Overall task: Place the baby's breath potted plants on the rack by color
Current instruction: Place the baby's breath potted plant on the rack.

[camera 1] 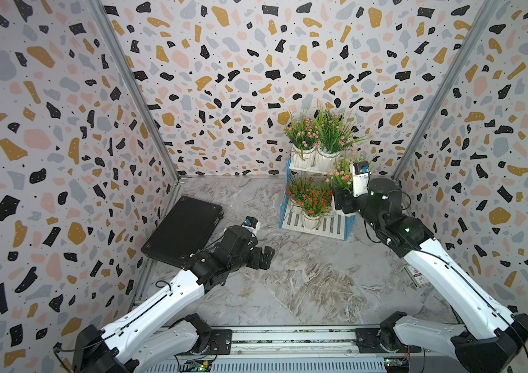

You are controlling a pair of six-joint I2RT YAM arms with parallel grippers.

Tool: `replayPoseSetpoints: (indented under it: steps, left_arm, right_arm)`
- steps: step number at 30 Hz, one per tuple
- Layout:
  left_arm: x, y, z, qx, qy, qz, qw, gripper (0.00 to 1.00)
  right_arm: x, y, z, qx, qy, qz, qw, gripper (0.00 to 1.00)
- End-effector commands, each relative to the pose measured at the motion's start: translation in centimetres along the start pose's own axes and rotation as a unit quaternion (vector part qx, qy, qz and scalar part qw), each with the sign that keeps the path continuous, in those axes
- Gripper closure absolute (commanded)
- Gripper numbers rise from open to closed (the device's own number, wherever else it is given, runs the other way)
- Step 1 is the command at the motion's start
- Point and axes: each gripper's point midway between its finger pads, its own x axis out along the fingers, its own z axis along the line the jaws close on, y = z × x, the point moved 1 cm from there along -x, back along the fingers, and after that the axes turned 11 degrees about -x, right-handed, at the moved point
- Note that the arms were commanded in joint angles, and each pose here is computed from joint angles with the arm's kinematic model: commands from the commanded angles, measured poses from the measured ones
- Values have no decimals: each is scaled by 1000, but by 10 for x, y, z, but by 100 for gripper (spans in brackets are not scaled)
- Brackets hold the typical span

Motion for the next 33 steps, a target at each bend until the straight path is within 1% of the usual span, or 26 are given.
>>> replayPoseSetpoints:
  steps: [1, 7, 15, 23, 33]
  left_arm:
    - [-5, -6, -6, 4, 15, -14, 1000, 1]
    - [-8, -6, -6, 5, 16, -15, 1000, 1]
    - [-9, -7, -7, 8, 16, -15, 1000, 1]
    - [-9, -7, -7, 9, 14, -15, 1000, 1]
    - [-6, -7, -7, 12, 14, -11, 1000, 1]
  right_arm:
    - [-3, -41, -23, 7, 7, -45, 999, 26]
    - [20, -58, -57, 19, 36, -56, 998, 26]
    - [43, -68, -96, 61, 63, -86, 992, 28]
    - [58, -81, -111, 81, 80, -116, 987, 28]
    - [70, -98, -119, 81, 85, -129, 985, 27]
